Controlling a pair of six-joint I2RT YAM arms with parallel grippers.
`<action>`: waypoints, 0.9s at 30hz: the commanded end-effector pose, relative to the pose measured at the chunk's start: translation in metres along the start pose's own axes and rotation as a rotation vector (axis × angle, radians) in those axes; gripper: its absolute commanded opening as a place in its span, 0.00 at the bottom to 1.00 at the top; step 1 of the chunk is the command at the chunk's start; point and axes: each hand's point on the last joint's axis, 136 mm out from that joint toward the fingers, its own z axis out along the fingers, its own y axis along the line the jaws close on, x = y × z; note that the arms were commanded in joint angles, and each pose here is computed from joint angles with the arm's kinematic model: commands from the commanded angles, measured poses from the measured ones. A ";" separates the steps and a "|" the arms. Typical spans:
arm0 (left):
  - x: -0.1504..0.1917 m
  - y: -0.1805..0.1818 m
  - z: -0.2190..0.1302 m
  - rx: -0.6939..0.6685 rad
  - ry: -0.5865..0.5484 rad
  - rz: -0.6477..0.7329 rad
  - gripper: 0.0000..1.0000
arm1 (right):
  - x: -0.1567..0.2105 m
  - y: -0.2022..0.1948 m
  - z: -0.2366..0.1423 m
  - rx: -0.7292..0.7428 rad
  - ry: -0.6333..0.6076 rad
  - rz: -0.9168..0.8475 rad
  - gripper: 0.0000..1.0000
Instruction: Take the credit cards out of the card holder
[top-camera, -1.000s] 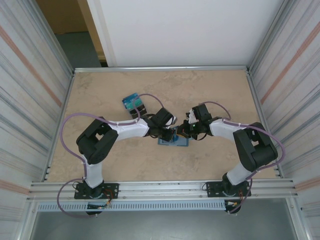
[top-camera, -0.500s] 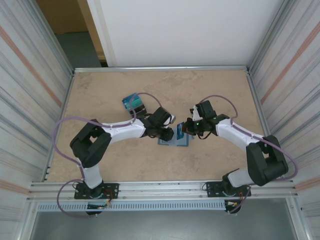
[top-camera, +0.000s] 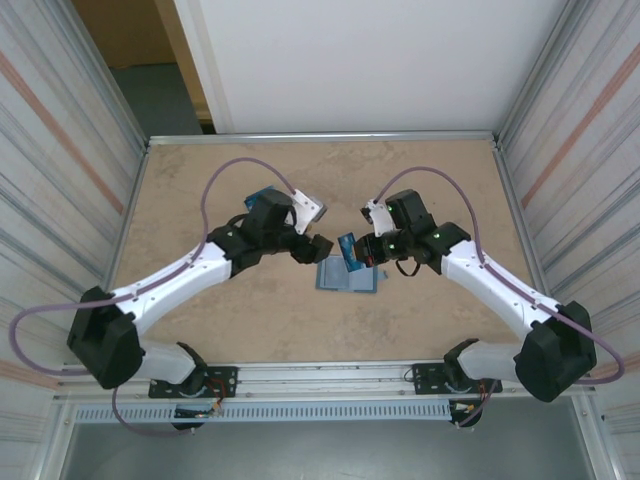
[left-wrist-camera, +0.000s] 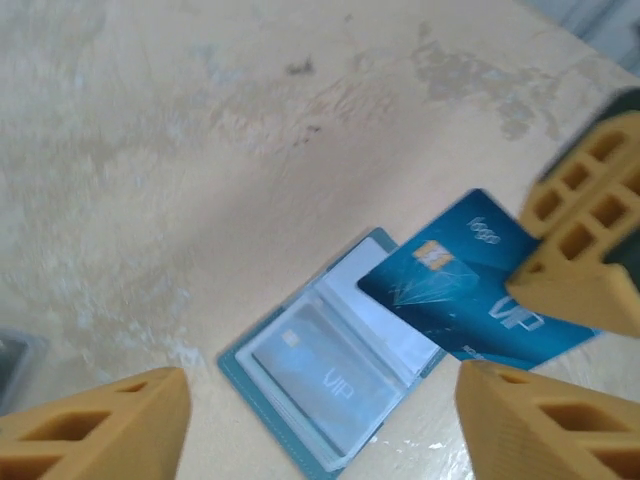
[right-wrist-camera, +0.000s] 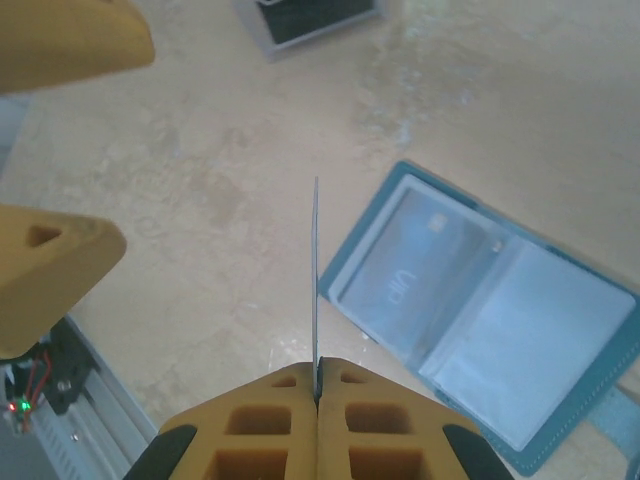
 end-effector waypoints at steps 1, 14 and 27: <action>-0.001 -0.018 -0.018 0.112 -0.054 0.209 0.75 | -0.002 0.017 -0.013 -0.043 0.012 -0.147 0.01; -0.008 -0.051 -0.052 0.454 -0.146 0.319 0.65 | 0.007 0.067 -0.038 -0.238 0.056 -0.370 0.02; 0.003 -0.083 -0.043 0.618 -0.043 0.397 0.36 | 0.009 0.085 -0.050 -0.307 0.068 -0.444 0.02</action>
